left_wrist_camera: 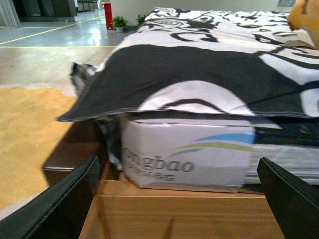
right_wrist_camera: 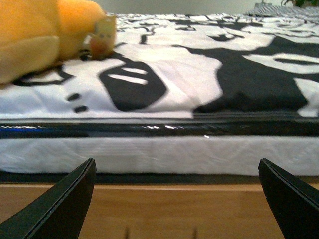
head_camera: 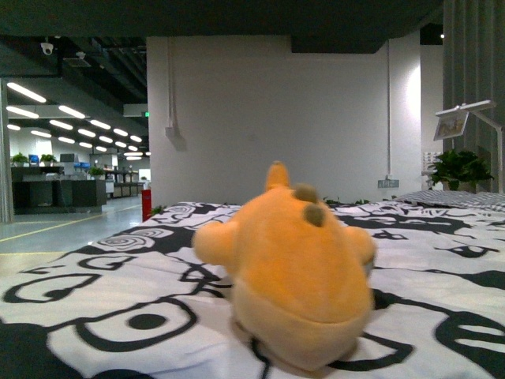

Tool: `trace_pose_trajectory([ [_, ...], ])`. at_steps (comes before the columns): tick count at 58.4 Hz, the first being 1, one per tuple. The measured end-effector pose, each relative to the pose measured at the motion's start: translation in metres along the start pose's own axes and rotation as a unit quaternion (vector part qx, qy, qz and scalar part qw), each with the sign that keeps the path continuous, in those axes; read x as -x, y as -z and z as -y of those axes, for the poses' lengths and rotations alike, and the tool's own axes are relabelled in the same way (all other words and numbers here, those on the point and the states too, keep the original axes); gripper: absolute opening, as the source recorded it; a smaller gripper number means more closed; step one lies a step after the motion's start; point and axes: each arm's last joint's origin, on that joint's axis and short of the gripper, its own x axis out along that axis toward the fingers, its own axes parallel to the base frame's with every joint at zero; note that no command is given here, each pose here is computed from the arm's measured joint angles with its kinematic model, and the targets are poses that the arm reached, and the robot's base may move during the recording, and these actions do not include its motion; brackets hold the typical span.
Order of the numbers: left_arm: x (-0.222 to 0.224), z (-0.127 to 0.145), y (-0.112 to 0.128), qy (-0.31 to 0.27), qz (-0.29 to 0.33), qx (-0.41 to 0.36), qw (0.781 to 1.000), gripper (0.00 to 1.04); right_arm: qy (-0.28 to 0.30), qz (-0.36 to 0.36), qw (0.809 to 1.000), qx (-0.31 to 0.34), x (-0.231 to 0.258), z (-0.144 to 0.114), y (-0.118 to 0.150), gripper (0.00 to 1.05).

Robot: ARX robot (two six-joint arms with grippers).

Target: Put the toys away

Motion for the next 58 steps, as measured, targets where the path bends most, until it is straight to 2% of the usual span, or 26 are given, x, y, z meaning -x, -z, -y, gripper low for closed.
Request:
trace_pose_trajectory([
  [56, 0.0001, 0.0000, -0.0001, 0.002, 0.001, 0.000, 1.000, 0.99, 0.001, 0.000, 1.000, 0.000, 0.0000, 0.0001, 0.0000, 0.98],
  [58, 0.0001, 0.0000, -0.0001, 0.002, 0.001, 0.000, 1.000, 0.98, 0.021, 0.002, 1.000, -0.003, -0.0003, 0.0002, -0.0004, 0.98],
])
